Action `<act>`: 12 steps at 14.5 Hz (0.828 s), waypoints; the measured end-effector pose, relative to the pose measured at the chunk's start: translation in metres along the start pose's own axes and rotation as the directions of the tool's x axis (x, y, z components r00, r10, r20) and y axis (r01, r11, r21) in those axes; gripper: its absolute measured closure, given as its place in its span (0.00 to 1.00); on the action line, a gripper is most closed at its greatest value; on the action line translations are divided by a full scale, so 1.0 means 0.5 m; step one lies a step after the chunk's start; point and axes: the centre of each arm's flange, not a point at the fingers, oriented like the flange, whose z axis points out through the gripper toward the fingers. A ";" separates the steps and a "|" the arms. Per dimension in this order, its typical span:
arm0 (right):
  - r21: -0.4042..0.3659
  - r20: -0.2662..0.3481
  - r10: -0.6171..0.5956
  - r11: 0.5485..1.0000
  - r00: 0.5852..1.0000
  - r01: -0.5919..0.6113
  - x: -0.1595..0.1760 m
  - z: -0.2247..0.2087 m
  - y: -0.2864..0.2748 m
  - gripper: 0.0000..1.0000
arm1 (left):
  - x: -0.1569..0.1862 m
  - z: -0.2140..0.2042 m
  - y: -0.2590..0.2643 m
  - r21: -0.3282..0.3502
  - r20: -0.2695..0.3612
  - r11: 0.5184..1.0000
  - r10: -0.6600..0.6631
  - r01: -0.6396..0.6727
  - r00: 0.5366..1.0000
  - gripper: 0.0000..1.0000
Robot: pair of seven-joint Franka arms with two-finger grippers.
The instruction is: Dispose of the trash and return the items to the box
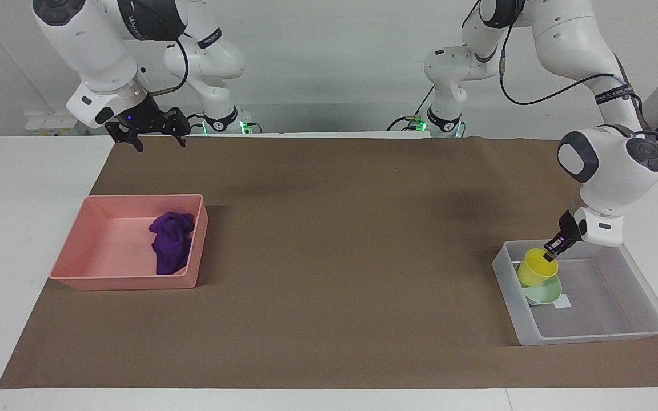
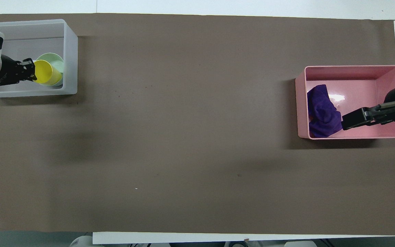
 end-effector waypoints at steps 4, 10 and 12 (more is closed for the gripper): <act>0.000 -0.001 0.000 1.000 1.000 0.000 -0.001 -0.001 -0.001 0.00 | 0.009 -0.066 0.039 -0.021 -0.040 0.999 0.029 -0.030 0.999 0.52; 0.000 -0.001 0.000 1.000 1.000 0.000 -0.001 -0.001 -0.001 0.00 | -0.085 -0.317 0.071 -0.007 0.015 0.993 0.117 -0.117 0.993 0.00; 0.000 -0.001 0.000 1.000 1.000 0.000 -0.001 -0.001 -0.001 0.00 | -0.141 -0.382 0.084 -0.002 0.052 0.975 0.220 -0.220 0.974 0.00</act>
